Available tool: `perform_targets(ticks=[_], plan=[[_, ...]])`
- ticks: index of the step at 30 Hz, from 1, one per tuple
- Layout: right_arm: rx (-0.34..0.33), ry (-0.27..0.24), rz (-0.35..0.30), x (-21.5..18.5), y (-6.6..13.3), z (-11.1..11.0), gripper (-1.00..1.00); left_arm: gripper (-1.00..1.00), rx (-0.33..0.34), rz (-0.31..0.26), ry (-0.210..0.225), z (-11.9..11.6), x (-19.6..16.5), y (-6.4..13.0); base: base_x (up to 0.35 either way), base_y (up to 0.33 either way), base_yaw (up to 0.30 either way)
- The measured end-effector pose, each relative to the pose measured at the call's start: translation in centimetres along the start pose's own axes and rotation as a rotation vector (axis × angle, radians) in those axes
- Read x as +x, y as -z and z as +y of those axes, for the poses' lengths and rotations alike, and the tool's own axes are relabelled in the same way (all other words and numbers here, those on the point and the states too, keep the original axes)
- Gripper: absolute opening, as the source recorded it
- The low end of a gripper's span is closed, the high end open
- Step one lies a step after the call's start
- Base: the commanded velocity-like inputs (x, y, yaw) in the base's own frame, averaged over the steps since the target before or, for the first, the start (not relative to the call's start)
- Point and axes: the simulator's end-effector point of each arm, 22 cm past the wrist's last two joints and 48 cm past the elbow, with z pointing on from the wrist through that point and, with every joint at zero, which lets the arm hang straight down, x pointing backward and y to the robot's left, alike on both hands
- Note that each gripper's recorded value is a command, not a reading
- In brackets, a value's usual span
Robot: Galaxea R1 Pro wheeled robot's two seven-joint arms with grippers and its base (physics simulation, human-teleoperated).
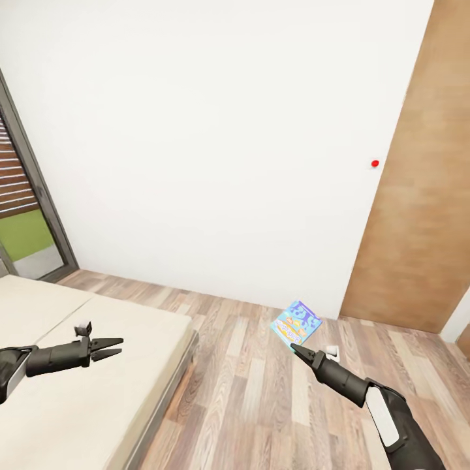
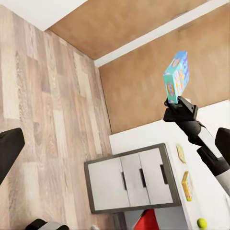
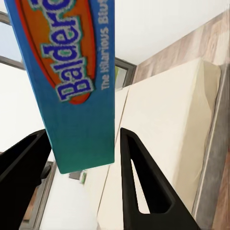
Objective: Put all the toys in the child's room - the three board games (two on the bed and one on the table), the two jigsaw puzzles on the table, and the tennis ball on the table - inside the toy box on the table in the child's room.
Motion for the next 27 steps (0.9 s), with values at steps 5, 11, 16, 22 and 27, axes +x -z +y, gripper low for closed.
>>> perform_targets(ticks=[5, 11, 16, 22, 27], plan=[[-0.002, 0.002, -0.001, -0.06, 0.02, 0.13, -1.0, 1.0, 0.0, -0.001, -0.002, -0.09, -0.05, 0.06, 0.0, 0.0, -0.28], [-0.003, 0.004, -0.002, -0.12, 0.04, 0.26, -1.0, 1.0, 0.0, -0.001, -0.004, -0.19, -0.07, 0.13, 0.0, 0.0, -0.28], [-0.005, 0.006, -0.003, -0.17, 0.05, 0.38, -1.0, 1.0, 0.0, -0.002, -0.006, -0.3, -0.12, 0.16, 0.0, 0.0, -0.28], [-0.006, 0.007, -0.004, -0.2, 0.07, 0.48, -1.0, 1.0, 0.001, -0.003, -0.009, -0.41, -0.18, 0.22, 0.0, 0.0, -0.28], [-0.007, 0.008, -0.004, -0.23, 0.09, 0.57, -1.0, 1.0, 0.002, -0.004, -0.011, -0.53, -0.21, 0.23, 0.0, 0.0, -0.28]])
